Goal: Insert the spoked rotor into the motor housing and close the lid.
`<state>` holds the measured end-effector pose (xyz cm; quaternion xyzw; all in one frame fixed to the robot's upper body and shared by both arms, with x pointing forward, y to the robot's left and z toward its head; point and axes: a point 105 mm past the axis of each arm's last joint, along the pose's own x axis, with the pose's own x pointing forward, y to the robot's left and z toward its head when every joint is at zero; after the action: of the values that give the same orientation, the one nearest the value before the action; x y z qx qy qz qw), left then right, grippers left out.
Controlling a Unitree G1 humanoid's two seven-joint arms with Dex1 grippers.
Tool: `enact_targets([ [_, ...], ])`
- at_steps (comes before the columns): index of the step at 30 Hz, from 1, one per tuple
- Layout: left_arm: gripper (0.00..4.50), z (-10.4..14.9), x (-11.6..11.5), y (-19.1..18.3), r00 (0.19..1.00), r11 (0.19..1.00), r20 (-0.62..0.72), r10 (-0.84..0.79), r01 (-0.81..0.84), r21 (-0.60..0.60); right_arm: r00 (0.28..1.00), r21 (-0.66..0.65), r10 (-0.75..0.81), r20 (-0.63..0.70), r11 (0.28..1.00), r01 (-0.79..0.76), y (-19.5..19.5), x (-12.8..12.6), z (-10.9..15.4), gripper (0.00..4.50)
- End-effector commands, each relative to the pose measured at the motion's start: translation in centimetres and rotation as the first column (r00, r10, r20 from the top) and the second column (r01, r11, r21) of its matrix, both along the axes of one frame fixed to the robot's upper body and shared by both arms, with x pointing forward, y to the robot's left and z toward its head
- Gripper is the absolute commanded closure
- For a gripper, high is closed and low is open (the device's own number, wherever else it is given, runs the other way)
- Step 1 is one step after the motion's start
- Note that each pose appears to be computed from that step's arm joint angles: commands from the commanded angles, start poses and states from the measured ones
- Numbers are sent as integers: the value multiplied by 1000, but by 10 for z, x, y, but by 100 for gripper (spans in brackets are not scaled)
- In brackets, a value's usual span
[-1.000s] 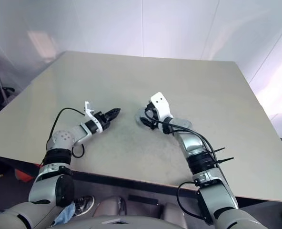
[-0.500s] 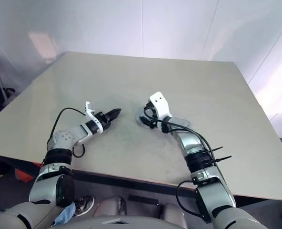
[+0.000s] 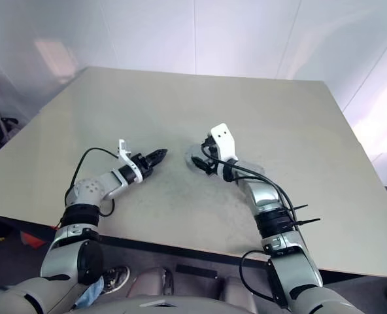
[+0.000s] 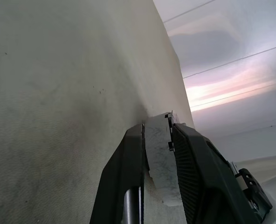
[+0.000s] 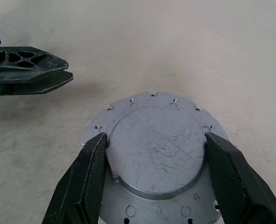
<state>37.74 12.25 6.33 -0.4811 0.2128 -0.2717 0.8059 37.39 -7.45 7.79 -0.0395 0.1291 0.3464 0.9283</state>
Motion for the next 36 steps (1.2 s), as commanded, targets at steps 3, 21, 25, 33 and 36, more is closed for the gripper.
enact_targets([
  [3, 350, 12, 2, -3, 999, 1000, 44, -11, 10, 6, 997, 88, 9, 82, 996, -16, 1, 1, 29, 133],
  [21, 350, 12, -1, -4, 999, 1000, 44, -22, 21, 18, 998, -27, 11, 66, 1000, -9, -5, -1, 10, 133],
  [25, 350, 12, -2, -5, 999, 1000, 43, -22, 21, 20, 999, -47, 1, 51, 999, 1, -8, -1, 5, 133],
  [33, 350, 12, -1, -5, 999, 1000, 42, -17, 16, 21, 1000, -111, 12, 11, 994, -11, -14, -6, -8, 133],
  [36, 350, 12, -1, -4, 999, 1000, 42, -14, 13, 21, 1000, -136, 3, -6, 991, -4, -18, -6, -13, 133],
])
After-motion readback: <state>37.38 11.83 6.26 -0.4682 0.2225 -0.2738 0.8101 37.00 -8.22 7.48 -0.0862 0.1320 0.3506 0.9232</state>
